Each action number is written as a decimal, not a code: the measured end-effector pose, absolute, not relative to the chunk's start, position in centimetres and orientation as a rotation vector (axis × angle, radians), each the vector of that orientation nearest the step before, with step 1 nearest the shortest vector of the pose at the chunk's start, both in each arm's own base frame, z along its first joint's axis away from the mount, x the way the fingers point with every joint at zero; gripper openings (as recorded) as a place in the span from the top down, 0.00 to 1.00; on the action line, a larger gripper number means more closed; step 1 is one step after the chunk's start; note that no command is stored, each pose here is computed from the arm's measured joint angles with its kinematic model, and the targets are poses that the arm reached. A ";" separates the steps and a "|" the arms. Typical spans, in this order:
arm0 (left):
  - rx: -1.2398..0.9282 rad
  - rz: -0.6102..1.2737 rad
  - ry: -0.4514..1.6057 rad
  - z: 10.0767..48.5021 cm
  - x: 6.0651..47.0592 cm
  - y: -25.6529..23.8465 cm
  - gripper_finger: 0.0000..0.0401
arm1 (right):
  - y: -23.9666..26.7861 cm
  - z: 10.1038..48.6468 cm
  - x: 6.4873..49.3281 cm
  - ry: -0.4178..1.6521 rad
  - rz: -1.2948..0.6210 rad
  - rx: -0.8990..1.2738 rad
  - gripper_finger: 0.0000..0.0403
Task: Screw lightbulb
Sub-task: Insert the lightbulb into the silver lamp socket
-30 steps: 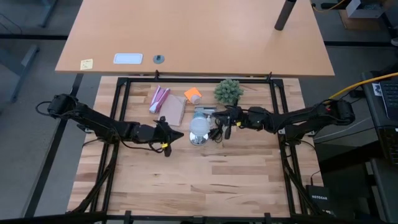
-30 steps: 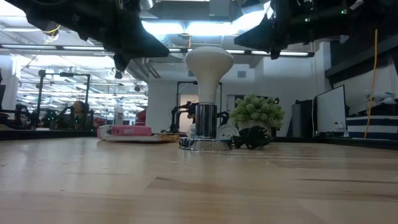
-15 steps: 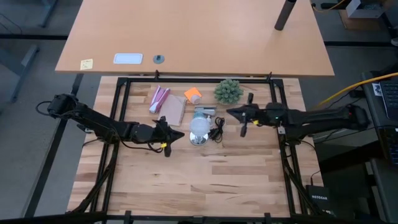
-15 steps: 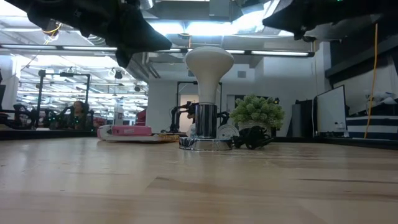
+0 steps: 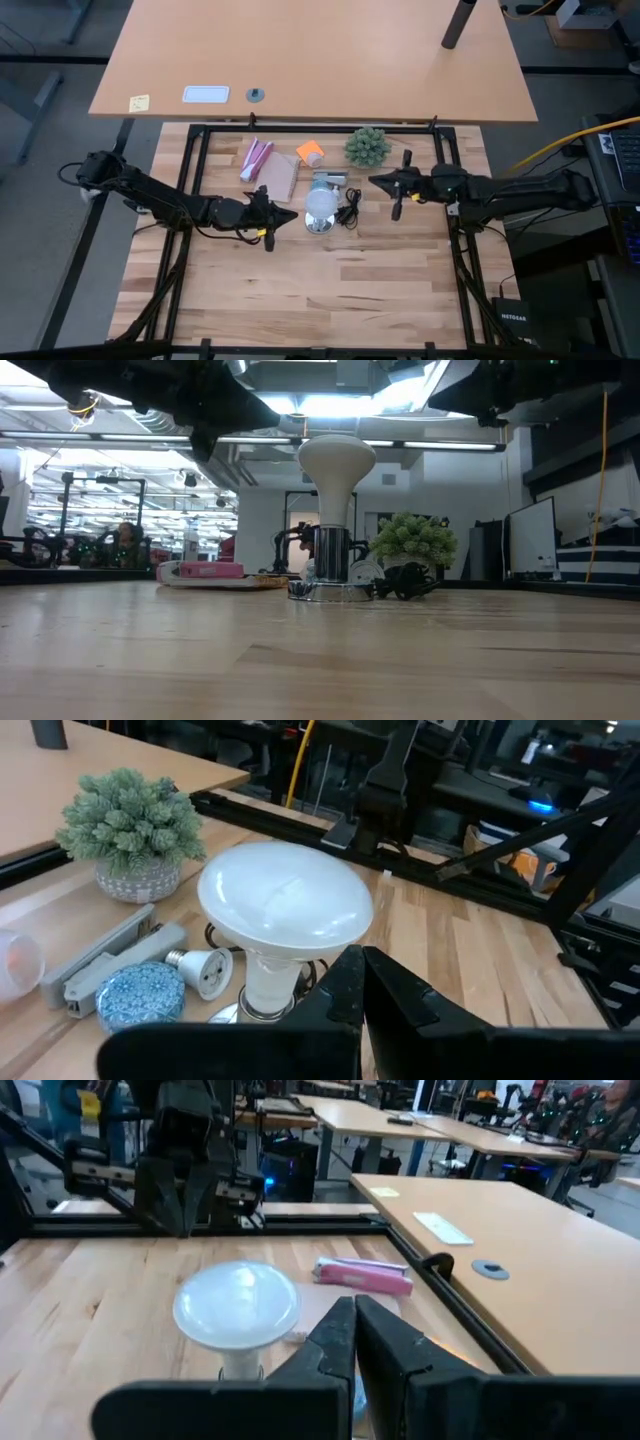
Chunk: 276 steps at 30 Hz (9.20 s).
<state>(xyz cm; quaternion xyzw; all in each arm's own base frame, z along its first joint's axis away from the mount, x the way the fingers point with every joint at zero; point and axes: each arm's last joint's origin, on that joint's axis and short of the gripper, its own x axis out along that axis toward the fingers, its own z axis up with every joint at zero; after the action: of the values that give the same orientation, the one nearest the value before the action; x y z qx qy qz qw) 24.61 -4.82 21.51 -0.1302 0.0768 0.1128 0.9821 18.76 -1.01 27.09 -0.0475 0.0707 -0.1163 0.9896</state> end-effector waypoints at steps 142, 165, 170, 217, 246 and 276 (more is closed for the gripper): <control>-0.216 0.321 0.128 18.5 27.4 -3.7 1.00 | -0.4 19.2 26.8 0.287 0.007 0.223 0.96; -0.216 0.397 0.117 18.4 27.3 -3.5 1.00 | -0.6 18.0 26.2 0.434 -0.111 0.257 0.96; -0.205 0.369 0.100 19.1 27.0 -4.1 1.00 | -0.7 18.6 25.3 0.460 -0.161 0.240 0.96; -0.166 0.191 0.157 18.6 30.1 -4.0 1.00 | -0.8 20.5 25.6 0.294 -0.145 0.086 0.96; -0.186 0.360 0.171 18.3 29.9 -3.4 1.00 | 0.0 20.2 25.3 0.356 0.086 0.204 0.96; -0.215 0.160 0.179 21.5 27.6 -5.7 1.00 | -1.1 24.4 21.4 0.263 -0.240 -0.042 0.96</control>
<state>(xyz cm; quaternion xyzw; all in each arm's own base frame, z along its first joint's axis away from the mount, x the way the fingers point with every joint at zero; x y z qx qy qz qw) 27.64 -5.73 21.52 -0.1069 0.0894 0.0796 0.9870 21.38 -1.07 24.43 -0.0210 0.1310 -0.1195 0.9839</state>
